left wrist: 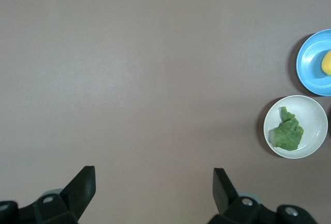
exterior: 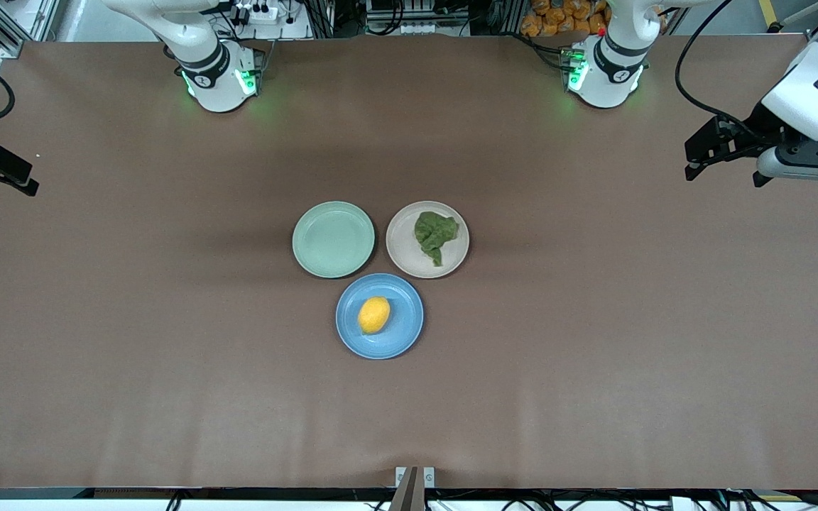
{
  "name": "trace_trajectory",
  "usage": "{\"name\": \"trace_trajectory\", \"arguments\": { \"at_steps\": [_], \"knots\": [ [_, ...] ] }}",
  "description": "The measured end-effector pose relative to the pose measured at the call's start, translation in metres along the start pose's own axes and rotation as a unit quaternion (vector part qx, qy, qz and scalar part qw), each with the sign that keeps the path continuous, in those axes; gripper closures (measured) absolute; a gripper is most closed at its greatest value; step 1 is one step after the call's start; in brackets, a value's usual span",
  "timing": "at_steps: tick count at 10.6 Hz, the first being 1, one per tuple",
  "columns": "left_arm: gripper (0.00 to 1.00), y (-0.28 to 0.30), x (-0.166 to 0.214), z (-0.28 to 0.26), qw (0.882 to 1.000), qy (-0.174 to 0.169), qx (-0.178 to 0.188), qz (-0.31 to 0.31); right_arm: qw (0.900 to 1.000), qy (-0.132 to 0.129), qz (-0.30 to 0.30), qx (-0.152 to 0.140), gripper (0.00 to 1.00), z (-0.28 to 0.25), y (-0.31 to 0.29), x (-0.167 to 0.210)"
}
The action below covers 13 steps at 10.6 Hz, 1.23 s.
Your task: Pick lemon and lettuce from blue and beige plates
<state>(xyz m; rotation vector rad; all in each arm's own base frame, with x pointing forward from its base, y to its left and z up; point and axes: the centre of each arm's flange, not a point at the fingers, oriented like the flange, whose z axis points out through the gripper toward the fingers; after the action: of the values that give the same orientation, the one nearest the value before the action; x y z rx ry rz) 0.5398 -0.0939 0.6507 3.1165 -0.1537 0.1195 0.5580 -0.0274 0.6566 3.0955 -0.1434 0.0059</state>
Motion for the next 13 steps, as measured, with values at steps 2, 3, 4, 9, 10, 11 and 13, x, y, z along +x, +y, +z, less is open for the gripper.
{"name": "trace_trajectory", "arguments": {
  "at_steps": [2, 3, 4, 9, 10, 11, 13],
  "knots": [
    [0.00, 0.000, 0.000, 0.001, 1.000, -0.001, 0.000, 0.000, 1.000, 0.000, 0.000, 0.000, 0.00, 0.000, 0.000, 0.000],
    [0.00, 0.000, 0.000, 0.001, 1.000, -0.001, 0.000, 0.000, 1.000, -0.001, 0.000, 0.000, 0.00, 0.000, 0.000, 0.000],
    [0.00, 0.000, 0.000, 0.001, 1.000, -0.002, 0.000, 0.000, 1.000, -0.002, 0.000, 0.000, 0.00, 0.000, 0.000, -0.001],
    [0.00, 0.009, 0.007, 0.019, 1.000, -0.018, -0.001, 0.009, 1.000, -0.003, -0.001, 0.000, 0.00, 0.001, -0.001, -0.001],
    [0.00, 0.015, 0.011, 0.029, 1.000, -0.027, -0.002, 0.009, 1.000, -0.004, -0.001, 0.000, 0.00, 0.001, -0.001, -0.001],
    [0.00, 0.028, 0.016, 0.044, 0.999, -0.040, -0.002, 0.008, 1.000, -0.004, -0.002, 0.000, 0.00, 0.001, -0.002, 0.000],
    [0.00, 0.062, 0.025, 0.081, 0.998, -0.067, -0.003, -0.002, 1.000, -0.004, -0.002, 0.000, 0.00, 0.002, -0.002, 0.000]
  ]
}}
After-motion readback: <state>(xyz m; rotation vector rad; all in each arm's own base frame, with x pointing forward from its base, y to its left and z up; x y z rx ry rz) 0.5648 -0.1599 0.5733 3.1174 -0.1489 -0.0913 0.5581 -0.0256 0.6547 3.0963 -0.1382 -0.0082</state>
